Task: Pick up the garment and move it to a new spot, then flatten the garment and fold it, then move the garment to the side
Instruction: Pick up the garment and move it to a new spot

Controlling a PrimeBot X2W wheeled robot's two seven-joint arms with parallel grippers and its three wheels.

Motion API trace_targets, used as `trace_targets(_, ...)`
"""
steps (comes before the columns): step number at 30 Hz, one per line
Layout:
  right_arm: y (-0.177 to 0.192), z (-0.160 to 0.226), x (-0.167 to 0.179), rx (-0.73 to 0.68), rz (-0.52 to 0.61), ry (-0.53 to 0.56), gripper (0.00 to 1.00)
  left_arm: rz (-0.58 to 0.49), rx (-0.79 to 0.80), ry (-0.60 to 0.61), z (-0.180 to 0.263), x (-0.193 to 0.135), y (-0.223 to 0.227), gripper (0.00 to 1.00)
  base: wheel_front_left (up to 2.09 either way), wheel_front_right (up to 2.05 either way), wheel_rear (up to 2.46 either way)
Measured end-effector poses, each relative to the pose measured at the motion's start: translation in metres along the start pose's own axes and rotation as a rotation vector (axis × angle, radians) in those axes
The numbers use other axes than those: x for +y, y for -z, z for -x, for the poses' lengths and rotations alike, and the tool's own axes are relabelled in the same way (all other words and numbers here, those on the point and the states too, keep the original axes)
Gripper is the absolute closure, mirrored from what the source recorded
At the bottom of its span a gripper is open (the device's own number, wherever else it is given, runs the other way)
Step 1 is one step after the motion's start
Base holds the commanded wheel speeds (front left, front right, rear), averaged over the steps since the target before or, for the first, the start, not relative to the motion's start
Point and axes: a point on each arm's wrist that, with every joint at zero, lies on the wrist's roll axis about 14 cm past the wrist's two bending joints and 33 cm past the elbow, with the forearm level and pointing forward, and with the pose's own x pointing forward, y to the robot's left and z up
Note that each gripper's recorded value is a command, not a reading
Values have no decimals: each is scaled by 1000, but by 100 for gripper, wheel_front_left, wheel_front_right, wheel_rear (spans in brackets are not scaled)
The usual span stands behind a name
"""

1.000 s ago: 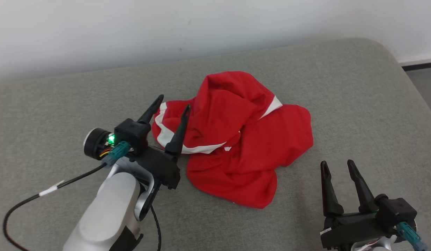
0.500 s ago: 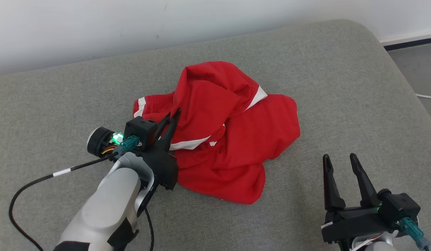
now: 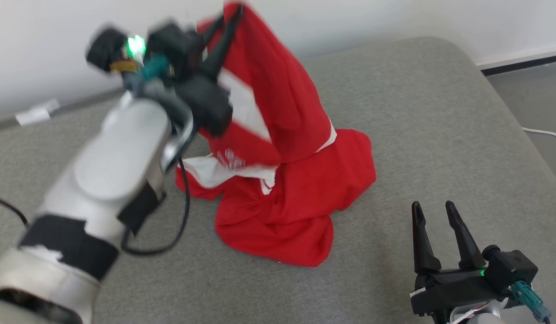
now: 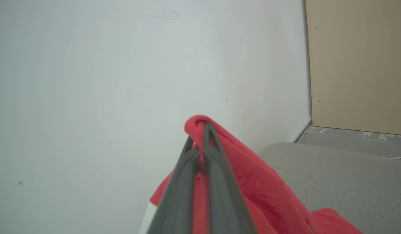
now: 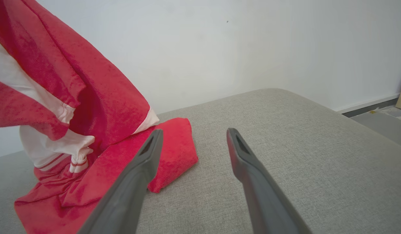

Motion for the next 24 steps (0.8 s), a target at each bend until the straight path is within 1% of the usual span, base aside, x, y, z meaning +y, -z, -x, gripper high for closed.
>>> trace_targets(3, -2, 5, -6, -6, -13, 20, 0, -63, -73, 38, -21, -1, -44, 100, 0, 0, 0)
trace_targets(7, -4, 10, -12, -9, -23, 43, 0, -133, -205, 87, -45, -10, -113, 100, 0, 0, 0)
trace_targets(11, -3, 12, -15, -7, -26, 52, 0, -168, -299, 120, -56, -19, -165, 100, 0, 0, 0)
trace_targets(14, -3, 12, -15, -5, -29, 53, 0, -166, -358, 129, -59, -22, -195, 100, 0, 0, 0)
trace_targets(17, -1, 10, -12, -2, -33, 46, 0, -171, -373, 132, -58, -22, -203, 100, 0, 0, 0)
trace_targets(24, 2, 3, -6, 4, -25, 23, 0, -177, -323, 80, -50, 4, -181, 100, 0, 0, 0)
